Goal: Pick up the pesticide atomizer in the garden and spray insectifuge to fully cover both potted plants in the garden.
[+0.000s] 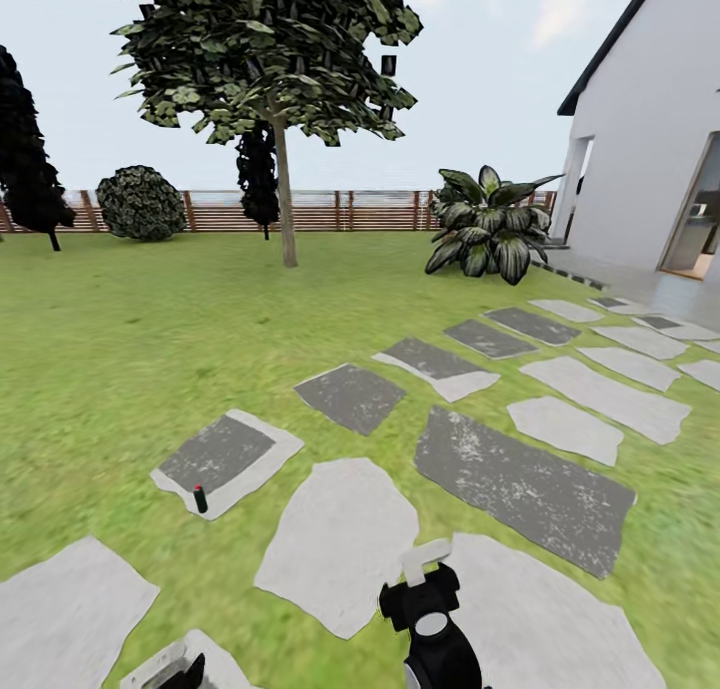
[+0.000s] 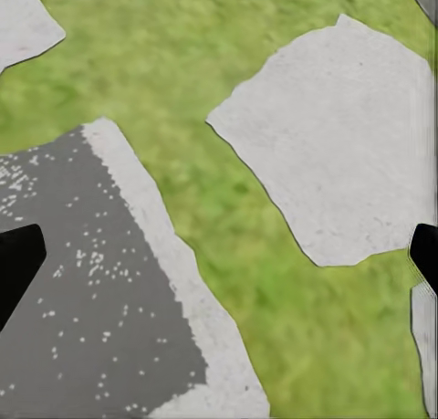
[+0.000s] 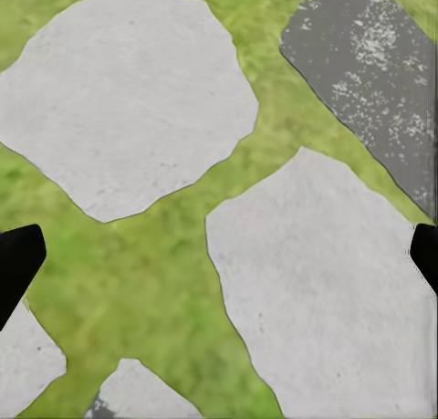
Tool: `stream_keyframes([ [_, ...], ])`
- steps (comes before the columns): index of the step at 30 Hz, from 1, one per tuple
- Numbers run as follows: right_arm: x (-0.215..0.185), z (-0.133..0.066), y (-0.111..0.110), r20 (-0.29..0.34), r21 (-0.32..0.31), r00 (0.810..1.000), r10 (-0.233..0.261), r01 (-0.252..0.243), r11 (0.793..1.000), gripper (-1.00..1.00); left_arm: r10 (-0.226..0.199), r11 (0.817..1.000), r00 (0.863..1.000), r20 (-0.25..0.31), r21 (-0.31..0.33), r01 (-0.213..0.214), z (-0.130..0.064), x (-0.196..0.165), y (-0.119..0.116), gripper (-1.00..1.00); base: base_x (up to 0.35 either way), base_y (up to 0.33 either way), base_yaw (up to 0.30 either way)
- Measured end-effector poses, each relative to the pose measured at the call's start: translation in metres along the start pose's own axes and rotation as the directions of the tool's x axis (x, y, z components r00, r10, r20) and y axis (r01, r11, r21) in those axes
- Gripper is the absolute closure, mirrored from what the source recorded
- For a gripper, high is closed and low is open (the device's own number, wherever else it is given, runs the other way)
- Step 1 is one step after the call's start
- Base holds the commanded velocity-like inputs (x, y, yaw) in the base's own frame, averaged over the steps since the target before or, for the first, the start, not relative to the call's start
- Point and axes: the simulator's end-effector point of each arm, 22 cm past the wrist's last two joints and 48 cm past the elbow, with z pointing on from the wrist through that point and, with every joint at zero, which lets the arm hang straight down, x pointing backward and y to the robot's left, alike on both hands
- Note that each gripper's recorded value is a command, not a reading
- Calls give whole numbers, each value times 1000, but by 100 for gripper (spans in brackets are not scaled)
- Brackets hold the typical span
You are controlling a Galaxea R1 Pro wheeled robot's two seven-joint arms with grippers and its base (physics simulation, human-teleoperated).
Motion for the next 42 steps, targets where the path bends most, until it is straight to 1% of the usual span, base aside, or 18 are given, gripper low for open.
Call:
stream_keyframes([
  [1,2,0,-1,-12,1,1000,-5,5,1000,-100,0,1000,1000,-2,0,0,0,0,0,-100,243,-240,0],
  [3,3,0,-1,-17,1,1000,-6,6,1000,-100,0,1000,1000,-2,0,0,0,0,0,-100,244,-240,0],
  [15,1,-1,-4,-13,9,1000,0,1,1000,-100,0,1000,1000,-3,0,0,0,0,1,-100,246,-238,28],
  [25,1,-1,-4,-13,9,1000,-1,1,1000,-100,-1,1000,1000,-2,0,1,0,0,1,-100,257,-222,213],
  [42,1,-2,-2,-10,6,1000,-5,5,1000,-100,1,1000,1000,-10,-6,-1,0,4,4,-100,296,-141,229],
])
